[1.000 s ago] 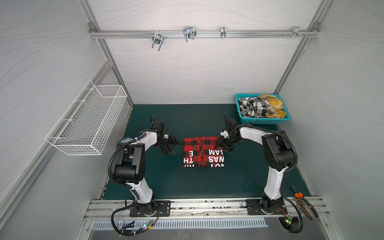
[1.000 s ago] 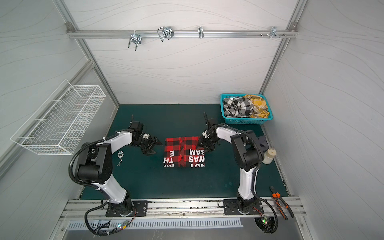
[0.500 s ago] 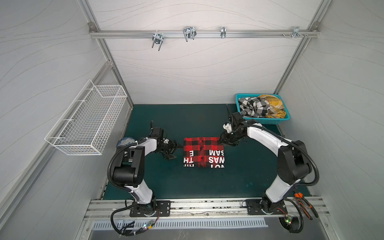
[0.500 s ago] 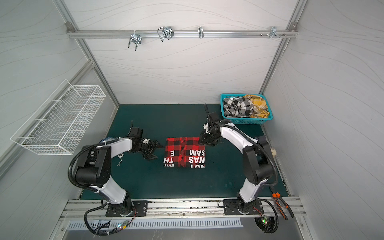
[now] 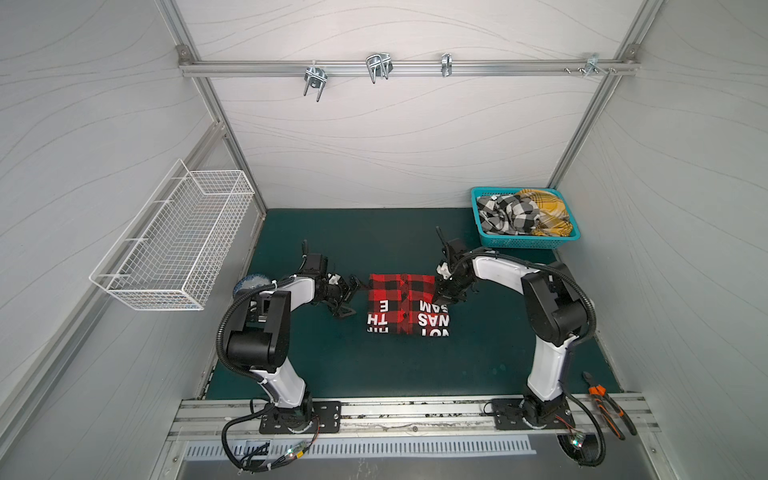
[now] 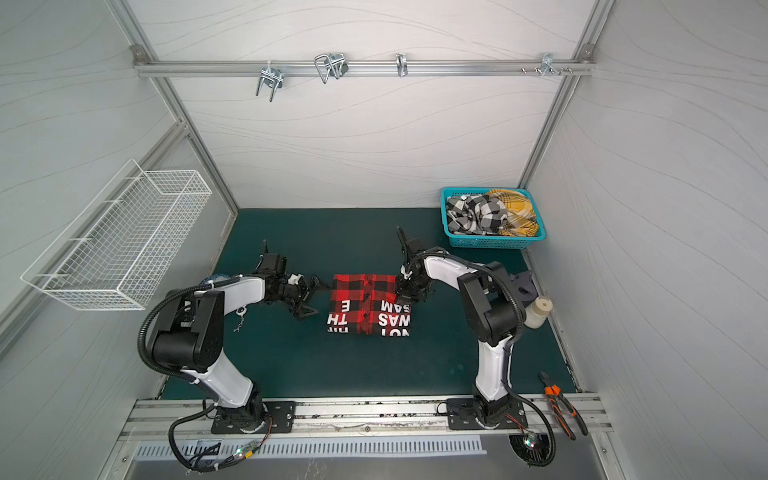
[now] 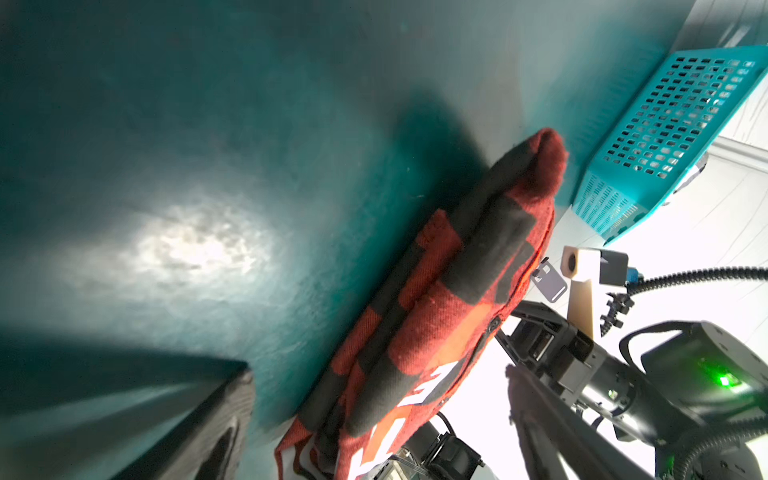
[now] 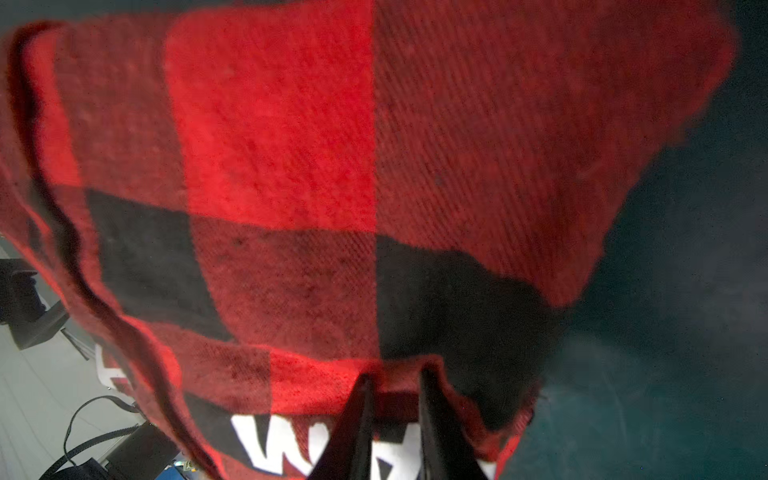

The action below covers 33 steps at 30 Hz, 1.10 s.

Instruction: Fold and stack the long sleeve shirts

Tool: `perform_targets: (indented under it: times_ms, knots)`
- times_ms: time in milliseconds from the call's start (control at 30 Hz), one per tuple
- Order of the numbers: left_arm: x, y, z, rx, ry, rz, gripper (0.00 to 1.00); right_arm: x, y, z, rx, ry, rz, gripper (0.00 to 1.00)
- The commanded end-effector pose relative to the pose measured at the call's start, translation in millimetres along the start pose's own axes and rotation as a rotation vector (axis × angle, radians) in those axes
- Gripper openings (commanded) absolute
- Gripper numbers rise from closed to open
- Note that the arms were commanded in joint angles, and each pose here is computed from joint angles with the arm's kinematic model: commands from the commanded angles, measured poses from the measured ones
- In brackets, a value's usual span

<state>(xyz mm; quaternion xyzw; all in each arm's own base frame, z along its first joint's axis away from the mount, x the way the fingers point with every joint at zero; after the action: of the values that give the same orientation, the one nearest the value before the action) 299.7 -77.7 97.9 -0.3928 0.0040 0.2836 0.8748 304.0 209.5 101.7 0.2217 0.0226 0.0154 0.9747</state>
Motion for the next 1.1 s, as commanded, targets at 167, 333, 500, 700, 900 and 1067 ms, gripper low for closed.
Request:
perform_targets:
  times_ms: [167,333,500,700,900,1067]
  knots:
    - [-6,19,-42,0.078,0.046,0.03,0.98,-10,-49,-31,-0.067,0.082,-0.119,0.2]
    - [-7,24,-76,0.148,0.096,0.015,0.99,-8,-51,-33,-0.061,0.091,-0.128,0.19]
    - [-2,36,-95,0.175,0.118,0.051,0.95,-7,-52,-36,-0.052,0.097,-0.13,0.19]
    - [-3,19,-114,0.121,0.161,0.001,0.76,-6,-52,-39,-0.044,0.106,-0.128,0.18]
    - [-7,-20,-107,0.004,0.153,-0.096,0.49,-6,-50,-37,-0.029,0.1,-0.12,0.18]
    - [-2,-52,-90,0.009,0.119,-0.161,0.0,-4,-39,-18,0.012,0.065,-0.099,0.18]
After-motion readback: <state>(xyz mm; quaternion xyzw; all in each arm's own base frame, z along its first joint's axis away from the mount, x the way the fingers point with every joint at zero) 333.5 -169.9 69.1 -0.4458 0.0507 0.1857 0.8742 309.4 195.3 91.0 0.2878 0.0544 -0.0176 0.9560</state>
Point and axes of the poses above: each gripper's point midway between its finger pads, its own z axis back along the fingers, its own y axis along the line the jaws close on, x = y × z, the point moved 8 cm from there along z, back along the fingers, and after that the axes turned 2 degrees about -z, right-handed, at the moved point
